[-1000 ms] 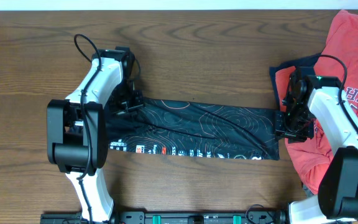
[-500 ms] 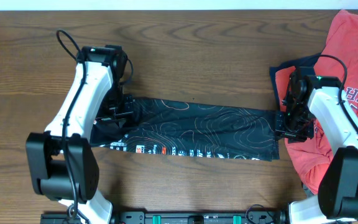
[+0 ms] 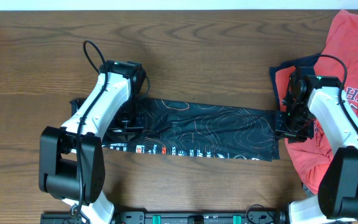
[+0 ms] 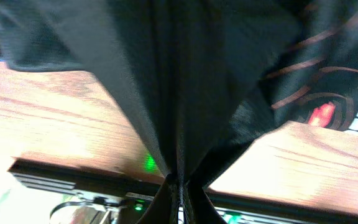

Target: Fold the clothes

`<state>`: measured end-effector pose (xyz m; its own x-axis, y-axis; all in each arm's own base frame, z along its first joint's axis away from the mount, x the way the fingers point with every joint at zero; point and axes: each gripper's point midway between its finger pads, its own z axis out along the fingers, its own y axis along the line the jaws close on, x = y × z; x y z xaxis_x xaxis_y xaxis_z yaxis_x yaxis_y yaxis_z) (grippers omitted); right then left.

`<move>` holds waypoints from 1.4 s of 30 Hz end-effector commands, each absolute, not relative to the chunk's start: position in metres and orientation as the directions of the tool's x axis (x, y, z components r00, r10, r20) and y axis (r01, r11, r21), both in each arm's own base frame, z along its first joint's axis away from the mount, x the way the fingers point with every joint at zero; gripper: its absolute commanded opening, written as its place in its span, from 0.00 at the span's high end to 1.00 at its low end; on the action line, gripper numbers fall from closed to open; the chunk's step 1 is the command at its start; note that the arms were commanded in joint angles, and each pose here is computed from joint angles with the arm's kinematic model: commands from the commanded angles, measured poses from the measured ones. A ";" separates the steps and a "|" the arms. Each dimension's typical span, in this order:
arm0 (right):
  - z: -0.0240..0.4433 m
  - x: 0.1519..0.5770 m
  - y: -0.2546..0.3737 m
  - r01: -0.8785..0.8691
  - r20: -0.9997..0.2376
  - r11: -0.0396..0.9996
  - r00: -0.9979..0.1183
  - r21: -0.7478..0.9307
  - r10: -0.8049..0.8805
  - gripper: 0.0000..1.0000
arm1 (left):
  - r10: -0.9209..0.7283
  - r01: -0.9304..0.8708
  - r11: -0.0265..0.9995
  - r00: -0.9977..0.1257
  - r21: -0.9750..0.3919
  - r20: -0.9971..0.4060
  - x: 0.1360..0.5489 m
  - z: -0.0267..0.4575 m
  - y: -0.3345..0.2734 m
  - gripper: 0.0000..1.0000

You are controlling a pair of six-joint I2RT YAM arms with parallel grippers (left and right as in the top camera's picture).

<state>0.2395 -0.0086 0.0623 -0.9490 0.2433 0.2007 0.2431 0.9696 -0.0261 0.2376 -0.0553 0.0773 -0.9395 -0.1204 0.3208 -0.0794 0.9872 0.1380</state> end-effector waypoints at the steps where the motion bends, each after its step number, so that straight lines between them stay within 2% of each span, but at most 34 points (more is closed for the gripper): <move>1: 0.064 0.238 -0.008 0.235 0.200 0.972 -0.951 -0.024 0.235 0.64 | -0.146 -0.077 0.968 -0.946 0.238 0.289 0.242 0.076 -0.038 0.87; 3: 0.064 0.237 -0.008 0.235 0.204 0.972 -0.950 -0.025 0.235 0.64 | -0.143 -0.075 0.964 -0.954 0.254 0.264 0.247 0.075 -0.035 0.64; 5: 0.065 0.236 -0.008 0.235 0.208 0.972 -0.949 -0.025 0.236 0.62 | -0.142 -0.079 0.964 -0.960 0.252 0.242 0.252 0.073 -0.035 0.56; 7: 0.065 0.235 -0.007 0.237 0.214 0.971 -0.948 -0.018 0.235 0.61 | -0.141 -0.083 0.965 -0.964 0.247 0.227 0.256 0.072 -0.036 0.55; 10: 0.065 0.235 -0.005 0.239 0.217 0.971 -0.948 -0.008 0.235 0.50 | -0.139 -0.090 0.967 -0.970 0.238 0.201 0.263 0.070 -0.038 0.55; 13: 0.065 0.235 -0.003 0.225 0.218 0.974 -0.951 0.006 0.218 0.46 | -0.137 -0.102 0.970 -0.979 0.220 0.152 0.275 0.066 -0.041 0.55; 17: 0.063 0.240 0.012 0.176 0.208 0.978 -0.967 0.112 0.150 0.42 | -0.144 -0.125 0.972 -0.986 0.197 0.086 0.289 0.056 -0.043 0.55; 23: 0.061 0.247 0.014 0.170 0.180 0.977 -0.973 0.126 0.146 0.40 | -0.295 -0.291 0.942 -0.956 0.168 0.000 0.304 0.030 -0.017 0.55; 28: 0.060 0.253 0.014 0.167 0.155 0.977 -0.977 0.130 0.147 0.39 | -0.403 -0.406 0.907 -0.914 0.110 -0.051 0.320 0.028 0.014 0.55; 32: 0.060 0.253 0.014 0.173 0.157 0.976 -0.976 0.129 0.152 0.39 | -0.468 -0.470 0.880 -0.882 0.067 -0.046 0.325 0.021 0.031 0.55; 38: 0.061 0.250 0.014 0.219 0.176 0.968 -0.965 0.119 0.197 0.38 | -0.487 -0.485 0.870 -0.873 0.089 0.009 0.320 -0.003 0.044 0.55; 42: 0.061 0.250 0.014 0.243 0.177 0.963 -0.959 0.116 0.221 0.29 | -0.511 -0.502 0.857 -0.858 0.117 0.062 0.310 -0.019 0.055 0.55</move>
